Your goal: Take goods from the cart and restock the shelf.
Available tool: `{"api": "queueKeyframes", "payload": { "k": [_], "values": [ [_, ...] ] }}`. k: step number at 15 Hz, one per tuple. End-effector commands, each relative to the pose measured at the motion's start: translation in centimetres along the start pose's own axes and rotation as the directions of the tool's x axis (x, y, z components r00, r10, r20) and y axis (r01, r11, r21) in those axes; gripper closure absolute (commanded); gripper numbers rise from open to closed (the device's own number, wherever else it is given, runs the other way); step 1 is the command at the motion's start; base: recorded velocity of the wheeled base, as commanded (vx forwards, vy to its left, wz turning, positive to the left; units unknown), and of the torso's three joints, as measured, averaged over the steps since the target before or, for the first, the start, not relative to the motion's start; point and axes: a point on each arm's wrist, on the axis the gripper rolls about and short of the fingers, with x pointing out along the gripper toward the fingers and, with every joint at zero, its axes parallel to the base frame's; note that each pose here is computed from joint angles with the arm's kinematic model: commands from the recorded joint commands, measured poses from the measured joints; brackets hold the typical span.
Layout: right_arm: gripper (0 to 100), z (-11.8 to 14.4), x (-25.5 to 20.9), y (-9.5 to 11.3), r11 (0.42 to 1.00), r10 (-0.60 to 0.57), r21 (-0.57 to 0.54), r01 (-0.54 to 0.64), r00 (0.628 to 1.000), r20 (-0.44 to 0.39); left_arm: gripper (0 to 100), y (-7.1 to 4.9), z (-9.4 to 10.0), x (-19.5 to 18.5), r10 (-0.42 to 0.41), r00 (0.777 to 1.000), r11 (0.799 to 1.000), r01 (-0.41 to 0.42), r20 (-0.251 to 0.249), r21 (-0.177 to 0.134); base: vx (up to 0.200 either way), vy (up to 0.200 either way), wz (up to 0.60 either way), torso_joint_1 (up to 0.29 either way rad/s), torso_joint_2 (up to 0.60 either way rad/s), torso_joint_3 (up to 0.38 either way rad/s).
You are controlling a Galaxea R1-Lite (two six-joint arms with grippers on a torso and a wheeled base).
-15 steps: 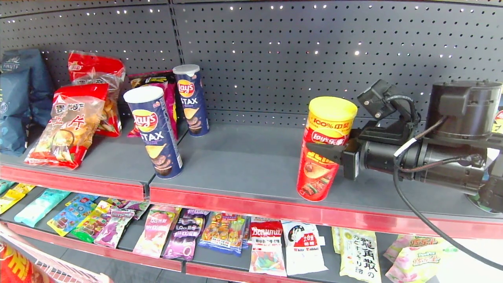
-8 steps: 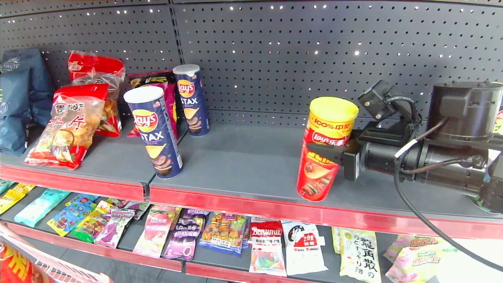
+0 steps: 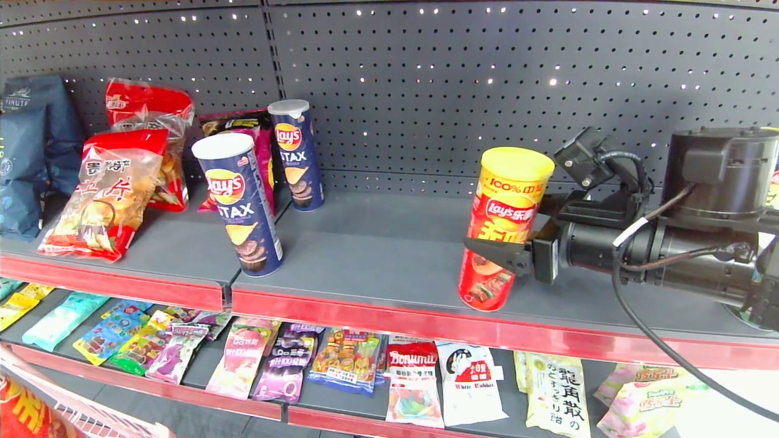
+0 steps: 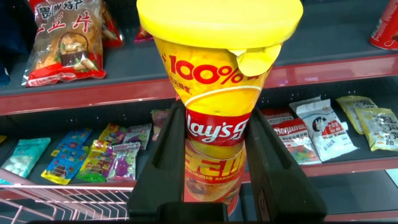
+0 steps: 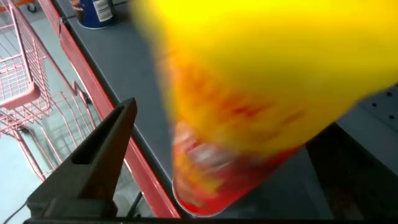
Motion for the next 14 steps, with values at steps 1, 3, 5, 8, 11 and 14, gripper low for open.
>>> {"api": "queueKeyframes", "payload": {
  "k": [1,3,5,8,11,14],
  "values": [
    [0,-0.2,-1.0,0.3,1.0,-0.002,-0.001,0.002,1.0,0.001,100,0.0,0.0,0.0,0.0,1.0,1.0,0.0,-0.001,0.0,0.0,0.0,0.0,0.0,0.0,0.0],
    [0,-1.3,-3.6,0.8,1.0,-0.026,0.007,0.026,1.0,-0.013,100,0.0,0.0,0.0,-0.003,1.0,1.0,0.003,-0.001,0.0,0.0,0.0,0.0,0.0,0.0,0.0],
    [0,-2.1,-6.7,1.7,0.999,-0.051,0.009,0.051,0.999,-0.003,100,0.0,0.0,0.1,-0.008,1.0,1.0,0.008,-0.002,0.0,0.0,0.0,0.0,0.0,0.0,0.0],
    [0,-4.0,-11.4,2.7,0.991,-0.133,0.006,0.133,0.991,0.02,100,0.0,0.1,0.2,-0.025,1.0,1.0,0.025,-0.008,-0.001,0.0,0.0,0.0,0.0,0.0,0.0],
    [0,-6.7,-17.5,3.3,0.9,-0.435,0.042,0.434,0.899,0.045,100,0.0,0.3,0.5,-0.022,1.0,1.0,0.022,-0.022,-0.002,0.0,0.0,0.0,0.0,0.0,0.0],
    [0,-9.1,-22.4,5.0,0.784,-0.608,0.142,0.604,0.794,-0.02,100,0.1,0.6,1.3,-0.003,0.998,1.0,0.005,-0.061,0.027,0.0,0.0,0.0,0.0,0.0,0.0]
  ]
}}
